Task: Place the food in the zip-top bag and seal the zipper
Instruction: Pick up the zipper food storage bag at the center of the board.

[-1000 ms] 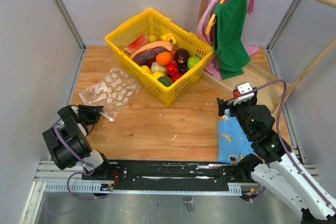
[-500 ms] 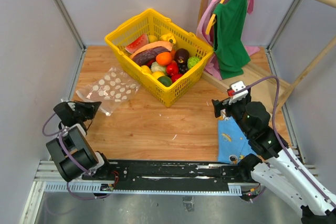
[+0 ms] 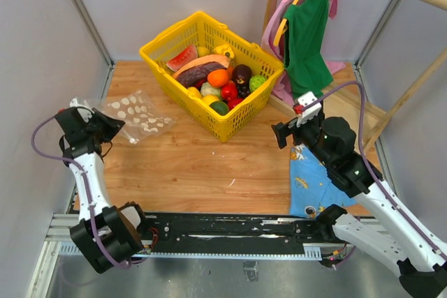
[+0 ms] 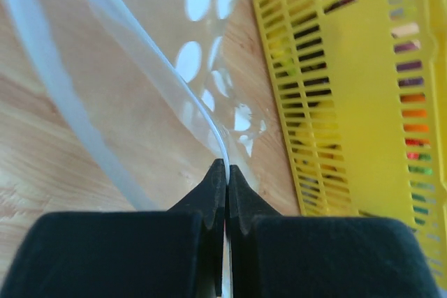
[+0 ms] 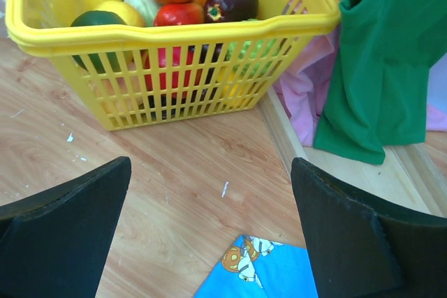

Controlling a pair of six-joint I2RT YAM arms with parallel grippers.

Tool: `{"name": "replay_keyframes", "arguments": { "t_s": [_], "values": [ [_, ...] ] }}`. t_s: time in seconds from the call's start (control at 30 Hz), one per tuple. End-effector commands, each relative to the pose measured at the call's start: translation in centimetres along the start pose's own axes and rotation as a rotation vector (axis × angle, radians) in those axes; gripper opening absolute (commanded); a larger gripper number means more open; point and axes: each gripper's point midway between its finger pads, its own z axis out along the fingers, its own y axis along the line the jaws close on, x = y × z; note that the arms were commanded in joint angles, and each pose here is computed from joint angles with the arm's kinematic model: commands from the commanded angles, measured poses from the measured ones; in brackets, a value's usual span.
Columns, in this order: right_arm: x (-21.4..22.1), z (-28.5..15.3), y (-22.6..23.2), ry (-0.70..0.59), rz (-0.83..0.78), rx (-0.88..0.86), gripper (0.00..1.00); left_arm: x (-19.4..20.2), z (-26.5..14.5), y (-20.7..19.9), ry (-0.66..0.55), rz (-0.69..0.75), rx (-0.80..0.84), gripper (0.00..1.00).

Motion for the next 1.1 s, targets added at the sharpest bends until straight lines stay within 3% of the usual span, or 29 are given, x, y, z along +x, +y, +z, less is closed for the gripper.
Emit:
{"name": "replay_keyframes", "arguments": {
  "t_s": [0.0, 0.17, 0.5, 0.73, 1.07],
  "values": [
    [-1.9, 0.1, 1.4, -0.006, -0.028, -0.078, 0.98, 1.4, -2.0, -1.8, 0.117, 0.213, -0.079, 0.0],
    [-2.1, 1.0, 2.5, 0.019, -0.038, -0.127, 0.98, 2.1, -3.1, -5.6, 0.169, 0.433, -0.053, 0.0],
    [-2.7, 2.3, 3.5, 0.062, -0.077, -0.184, 0.99, 7.7, -6.4, -11.8, 0.223, 0.866, 0.112, 0.0],
    [-3.4, 3.3, 5.1, 0.084, -0.084, -0.256, 0.99, 12.4, -8.9, -14.5, 0.33, 1.048, 0.325, 0.0],
    [-4.9, 3.0, 7.4, 0.13, -0.081, -0.4, 0.99, 18.2, -10.4, -16.6, 0.458, 1.325, 0.475, 0.0]
  ]
}}
